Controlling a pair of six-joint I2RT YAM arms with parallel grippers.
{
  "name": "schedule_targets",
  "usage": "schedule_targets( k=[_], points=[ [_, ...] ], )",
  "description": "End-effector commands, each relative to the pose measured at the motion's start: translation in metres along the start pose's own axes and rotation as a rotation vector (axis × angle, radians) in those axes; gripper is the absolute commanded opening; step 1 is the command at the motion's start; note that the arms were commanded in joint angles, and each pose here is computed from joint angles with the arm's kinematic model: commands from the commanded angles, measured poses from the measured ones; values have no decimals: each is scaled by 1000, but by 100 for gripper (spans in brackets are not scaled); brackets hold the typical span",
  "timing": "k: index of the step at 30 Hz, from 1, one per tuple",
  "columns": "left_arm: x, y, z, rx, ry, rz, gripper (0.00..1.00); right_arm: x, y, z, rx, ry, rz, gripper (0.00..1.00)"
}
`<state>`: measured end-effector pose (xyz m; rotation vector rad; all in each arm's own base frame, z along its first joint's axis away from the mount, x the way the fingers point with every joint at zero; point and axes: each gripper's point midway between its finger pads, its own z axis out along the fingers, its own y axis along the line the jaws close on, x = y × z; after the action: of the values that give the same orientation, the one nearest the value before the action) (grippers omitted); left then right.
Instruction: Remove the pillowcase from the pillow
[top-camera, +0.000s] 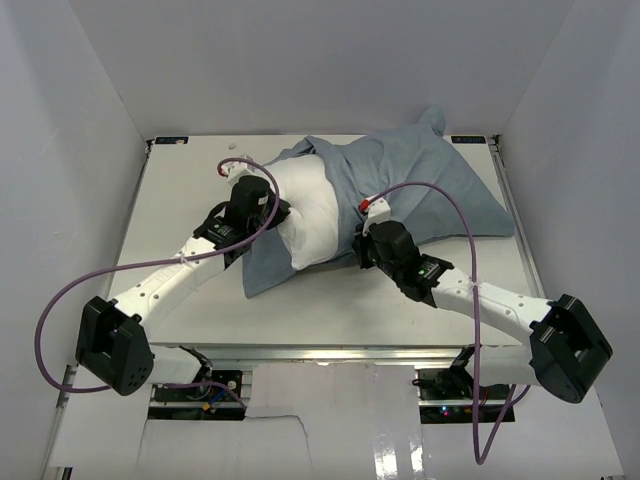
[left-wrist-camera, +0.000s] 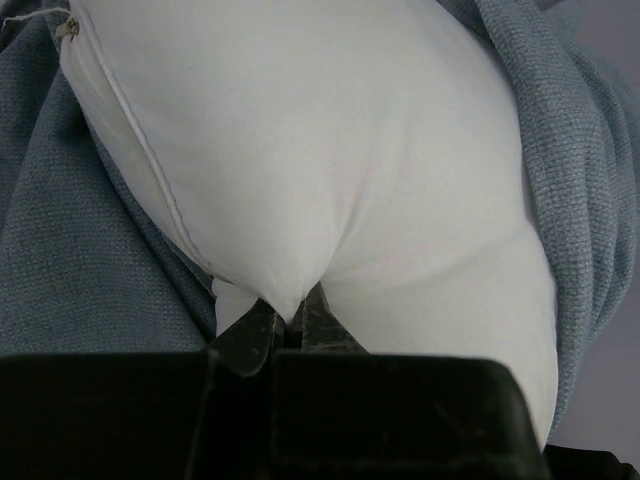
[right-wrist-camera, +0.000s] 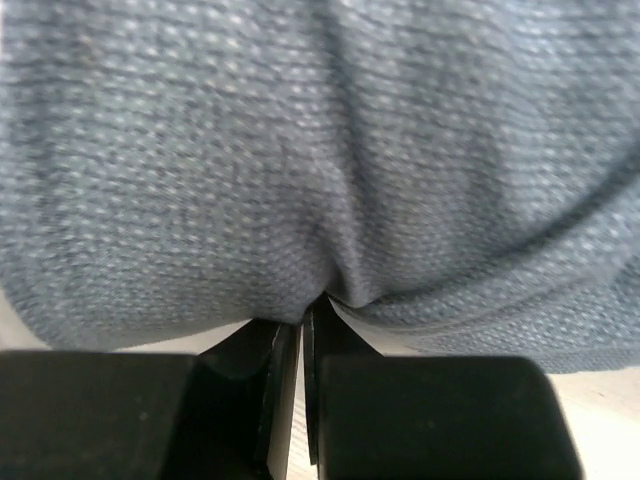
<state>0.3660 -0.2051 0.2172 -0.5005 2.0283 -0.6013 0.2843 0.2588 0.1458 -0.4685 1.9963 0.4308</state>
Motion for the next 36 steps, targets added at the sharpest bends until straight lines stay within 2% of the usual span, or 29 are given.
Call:
schedule_targets(
  k=[1, 5, 13, 17, 21, 25, 27, 28, 30, 31, 32, 35, 36],
  points=[
    [-49, -39, -27, 104, -112, -25, 0, -31, -28, -6, 155, -137, 50, 8],
    [-62, -55, -38, 157, -97, -10, 0, -25, -65, -9, 266, -140, 87, 8],
    [-114, -63, -64, 206, -129, -5, 0, -9, -141, -8, 427, -103, 193, 8],
    [-127, -57, -72, 213, -131, -8, 0, -5, -164, -4, 470, -84, 221, 8],
    [-118, -52, -73, 233, -104, 9, 0, -1, -171, 1, 467, -61, 231, 8],
    [-75, -80, -90, 558, -12, 153, 0, -34, -135, -13, 260, -127, 174, 9],
    [-55, -76, -93, 622, 19, 165, 0, -78, -110, -41, 149, -230, 120, 18],
    [-46, -76, -94, 642, 43, 178, 0, -112, -93, -60, 66, -291, 92, 36],
    [-24, -73, -93, 644, 78, 207, 0, -143, -73, -74, -28, -329, 27, 51],
    [-19, -73, -92, 639, 67, 218, 0, -171, -63, -82, -70, -357, 8, 62],
    [-2, -76, -96, 650, 91, 238, 0, -181, -59, -82, -89, -352, -5, 65],
    [15, -83, -101, 676, 84, 273, 0, -192, -43, -61, -175, -280, -43, 71],
    [25, -79, -100, 676, 103, 269, 0, -218, -31, -66, -214, -317, -83, 75]
  ],
)
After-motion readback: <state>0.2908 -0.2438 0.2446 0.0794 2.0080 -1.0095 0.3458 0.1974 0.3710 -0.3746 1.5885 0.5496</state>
